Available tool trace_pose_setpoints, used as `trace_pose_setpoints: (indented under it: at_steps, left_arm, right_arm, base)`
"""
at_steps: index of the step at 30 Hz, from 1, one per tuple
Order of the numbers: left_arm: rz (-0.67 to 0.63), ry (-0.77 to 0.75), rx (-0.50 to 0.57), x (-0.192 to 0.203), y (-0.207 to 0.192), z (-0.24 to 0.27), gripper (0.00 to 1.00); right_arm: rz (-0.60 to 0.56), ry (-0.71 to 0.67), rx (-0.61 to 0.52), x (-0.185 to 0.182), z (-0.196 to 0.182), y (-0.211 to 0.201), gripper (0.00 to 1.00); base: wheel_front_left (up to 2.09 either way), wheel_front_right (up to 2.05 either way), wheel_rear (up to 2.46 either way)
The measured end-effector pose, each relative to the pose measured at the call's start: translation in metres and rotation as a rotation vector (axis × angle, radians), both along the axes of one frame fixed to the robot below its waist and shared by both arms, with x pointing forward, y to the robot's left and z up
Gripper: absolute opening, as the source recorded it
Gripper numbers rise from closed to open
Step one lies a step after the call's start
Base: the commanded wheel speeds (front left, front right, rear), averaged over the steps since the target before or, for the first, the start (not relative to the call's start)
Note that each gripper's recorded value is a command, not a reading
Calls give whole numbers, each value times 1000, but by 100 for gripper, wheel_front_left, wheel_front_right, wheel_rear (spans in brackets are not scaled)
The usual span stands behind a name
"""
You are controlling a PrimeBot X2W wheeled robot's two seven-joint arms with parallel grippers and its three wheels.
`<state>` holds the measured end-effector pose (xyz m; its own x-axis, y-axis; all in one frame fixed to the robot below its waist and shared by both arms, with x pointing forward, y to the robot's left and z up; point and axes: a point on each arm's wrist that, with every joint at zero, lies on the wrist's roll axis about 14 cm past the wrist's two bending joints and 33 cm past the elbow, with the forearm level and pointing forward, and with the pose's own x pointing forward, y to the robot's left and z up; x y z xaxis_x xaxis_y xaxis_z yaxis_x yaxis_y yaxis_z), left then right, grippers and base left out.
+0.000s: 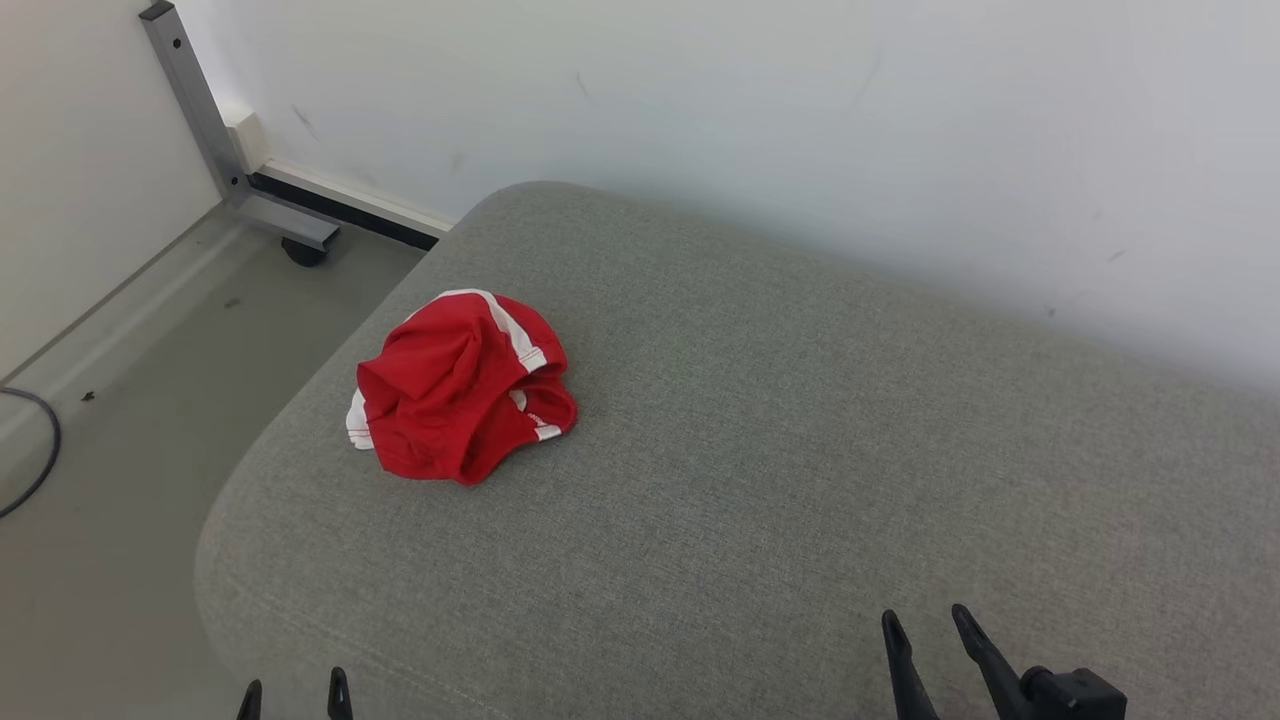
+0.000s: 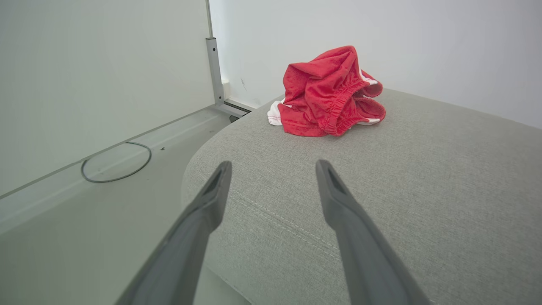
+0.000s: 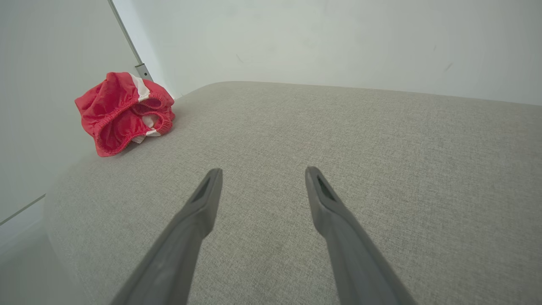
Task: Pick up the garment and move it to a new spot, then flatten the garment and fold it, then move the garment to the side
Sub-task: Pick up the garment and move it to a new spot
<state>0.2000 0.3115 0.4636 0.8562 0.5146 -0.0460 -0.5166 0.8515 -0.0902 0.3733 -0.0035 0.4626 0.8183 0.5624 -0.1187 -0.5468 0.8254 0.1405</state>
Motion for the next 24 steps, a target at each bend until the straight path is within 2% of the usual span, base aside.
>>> trace_pose_setpoints:
  at_steps: [8,16,24]
  left_arm:
    - [-23,-71,-46,28,6,13,100]
    - [-65,-124,-49,104,35,47,100]
    - [-67,-77,-158,180,73,70,100]
  right_arm:
    - [10,13,9,2,0,4,100]
    - [36,4,3,16,4,15,100]
    - [12,-3,-14,28,9,6,100]
  base:
    - [0,0,0]
    - [0,0,0]
    - [0,0,0]
